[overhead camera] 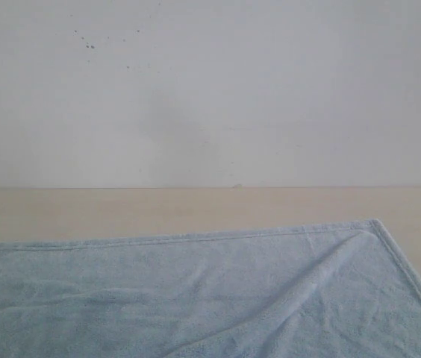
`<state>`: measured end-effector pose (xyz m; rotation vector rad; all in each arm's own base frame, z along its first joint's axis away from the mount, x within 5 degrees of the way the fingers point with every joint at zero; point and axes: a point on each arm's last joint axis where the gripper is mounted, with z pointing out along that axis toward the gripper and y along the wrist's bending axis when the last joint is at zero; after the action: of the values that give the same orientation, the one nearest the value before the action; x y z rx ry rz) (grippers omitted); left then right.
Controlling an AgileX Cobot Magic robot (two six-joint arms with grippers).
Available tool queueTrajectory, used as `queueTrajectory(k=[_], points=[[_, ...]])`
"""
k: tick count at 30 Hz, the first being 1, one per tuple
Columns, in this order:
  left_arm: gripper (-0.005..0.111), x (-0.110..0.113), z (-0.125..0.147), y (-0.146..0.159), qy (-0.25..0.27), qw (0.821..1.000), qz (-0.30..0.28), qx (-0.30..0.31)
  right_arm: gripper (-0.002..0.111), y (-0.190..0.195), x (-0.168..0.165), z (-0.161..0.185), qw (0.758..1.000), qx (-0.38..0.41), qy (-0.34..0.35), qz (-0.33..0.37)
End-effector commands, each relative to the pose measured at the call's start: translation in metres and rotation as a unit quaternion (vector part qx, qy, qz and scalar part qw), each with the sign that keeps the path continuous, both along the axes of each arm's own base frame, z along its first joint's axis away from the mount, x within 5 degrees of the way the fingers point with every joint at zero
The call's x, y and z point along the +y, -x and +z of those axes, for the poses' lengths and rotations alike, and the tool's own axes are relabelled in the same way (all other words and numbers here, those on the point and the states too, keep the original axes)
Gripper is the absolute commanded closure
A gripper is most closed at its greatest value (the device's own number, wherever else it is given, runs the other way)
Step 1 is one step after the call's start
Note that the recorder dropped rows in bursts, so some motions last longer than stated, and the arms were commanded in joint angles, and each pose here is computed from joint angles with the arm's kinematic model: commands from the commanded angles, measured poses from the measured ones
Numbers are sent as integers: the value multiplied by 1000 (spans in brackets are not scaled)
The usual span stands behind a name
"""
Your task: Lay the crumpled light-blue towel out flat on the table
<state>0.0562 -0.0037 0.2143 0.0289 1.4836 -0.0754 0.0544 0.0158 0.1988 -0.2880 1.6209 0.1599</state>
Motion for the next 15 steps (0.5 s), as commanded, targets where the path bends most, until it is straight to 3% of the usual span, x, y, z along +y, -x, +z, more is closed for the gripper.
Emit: queueTrajectory(k=[1,15], points=[[86,0,-2,0,38,999,-5,8,107,0,0,0,1000,-4,1,1],[86,-1,-6,0,47,998,-6,32,107,0,0,0,1000,-4,1,1]])
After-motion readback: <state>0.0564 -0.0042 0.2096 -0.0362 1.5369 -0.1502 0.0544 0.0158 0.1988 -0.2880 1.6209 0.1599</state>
